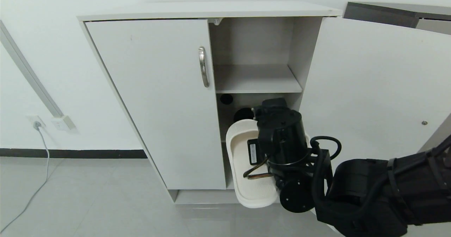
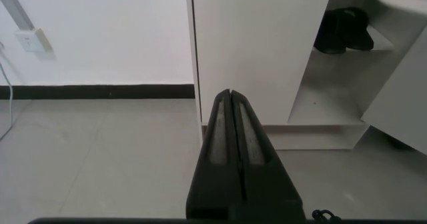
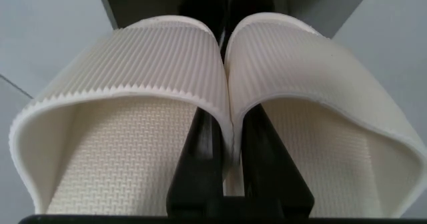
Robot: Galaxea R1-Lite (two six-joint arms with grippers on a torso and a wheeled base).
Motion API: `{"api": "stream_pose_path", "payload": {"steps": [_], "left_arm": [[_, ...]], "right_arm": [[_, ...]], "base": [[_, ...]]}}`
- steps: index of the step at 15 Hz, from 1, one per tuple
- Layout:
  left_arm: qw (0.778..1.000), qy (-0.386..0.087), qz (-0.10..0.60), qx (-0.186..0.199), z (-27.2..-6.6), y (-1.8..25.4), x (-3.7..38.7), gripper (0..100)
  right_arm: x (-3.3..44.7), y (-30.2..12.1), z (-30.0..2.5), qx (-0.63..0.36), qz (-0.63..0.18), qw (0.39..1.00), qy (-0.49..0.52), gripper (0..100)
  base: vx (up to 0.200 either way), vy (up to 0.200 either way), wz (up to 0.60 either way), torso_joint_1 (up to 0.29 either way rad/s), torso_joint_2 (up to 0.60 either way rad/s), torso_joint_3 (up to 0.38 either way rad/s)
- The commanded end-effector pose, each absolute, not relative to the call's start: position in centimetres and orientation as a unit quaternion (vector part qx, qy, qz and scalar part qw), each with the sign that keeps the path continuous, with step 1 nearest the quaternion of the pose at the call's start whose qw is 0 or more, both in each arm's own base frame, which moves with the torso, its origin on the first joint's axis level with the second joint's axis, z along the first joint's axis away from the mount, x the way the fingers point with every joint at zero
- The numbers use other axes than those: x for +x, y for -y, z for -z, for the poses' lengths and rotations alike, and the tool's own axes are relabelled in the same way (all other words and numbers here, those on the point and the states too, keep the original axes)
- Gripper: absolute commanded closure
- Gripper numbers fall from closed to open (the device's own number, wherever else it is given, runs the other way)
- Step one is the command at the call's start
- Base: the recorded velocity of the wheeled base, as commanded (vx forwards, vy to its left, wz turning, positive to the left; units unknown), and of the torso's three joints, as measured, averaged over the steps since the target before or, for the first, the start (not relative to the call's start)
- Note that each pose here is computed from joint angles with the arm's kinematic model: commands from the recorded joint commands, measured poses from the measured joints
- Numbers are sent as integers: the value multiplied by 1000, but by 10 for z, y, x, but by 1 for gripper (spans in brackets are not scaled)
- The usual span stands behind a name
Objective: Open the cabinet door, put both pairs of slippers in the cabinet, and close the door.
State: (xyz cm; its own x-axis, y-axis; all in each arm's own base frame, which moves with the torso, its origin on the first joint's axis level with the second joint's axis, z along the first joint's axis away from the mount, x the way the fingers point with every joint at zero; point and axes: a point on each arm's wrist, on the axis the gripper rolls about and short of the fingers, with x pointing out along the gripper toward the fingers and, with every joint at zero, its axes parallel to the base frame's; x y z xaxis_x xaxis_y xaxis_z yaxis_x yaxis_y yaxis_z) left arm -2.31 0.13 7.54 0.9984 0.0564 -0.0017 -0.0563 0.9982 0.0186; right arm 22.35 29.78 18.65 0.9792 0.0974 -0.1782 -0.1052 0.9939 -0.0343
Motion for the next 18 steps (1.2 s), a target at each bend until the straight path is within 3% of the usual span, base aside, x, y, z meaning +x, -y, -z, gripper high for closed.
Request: {"api": "stream_pose_path", "payload": {"steps": [1, 3, 10, 18], "left_arm": [[1000, -2, -28, 9, -75, -1, -23, 100], [1000, -2, -28, 9, -75, -1, -23, 100], [1000, -3, -28, 9, -75, -1, -23, 100], [1000, -3, -28, 9, -75, -1, -23, 100]], "right_arm": [[230, -296, -207, -6, -46, 997, -65, 100], [237, -296, -226, 12, -42, 998, -38, 100], [237, -298, -235, 12, -44, 999, -24, 100], [240, -298, -239, 15, -42, 999, -18, 100]], "base": [[0, 0, 0, 0, 0, 0], [0, 0, 0, 0, 0, 0], [0, 0, 0, 0, 0, 0], [200, 0, 0, 0, 3, 4]]}}
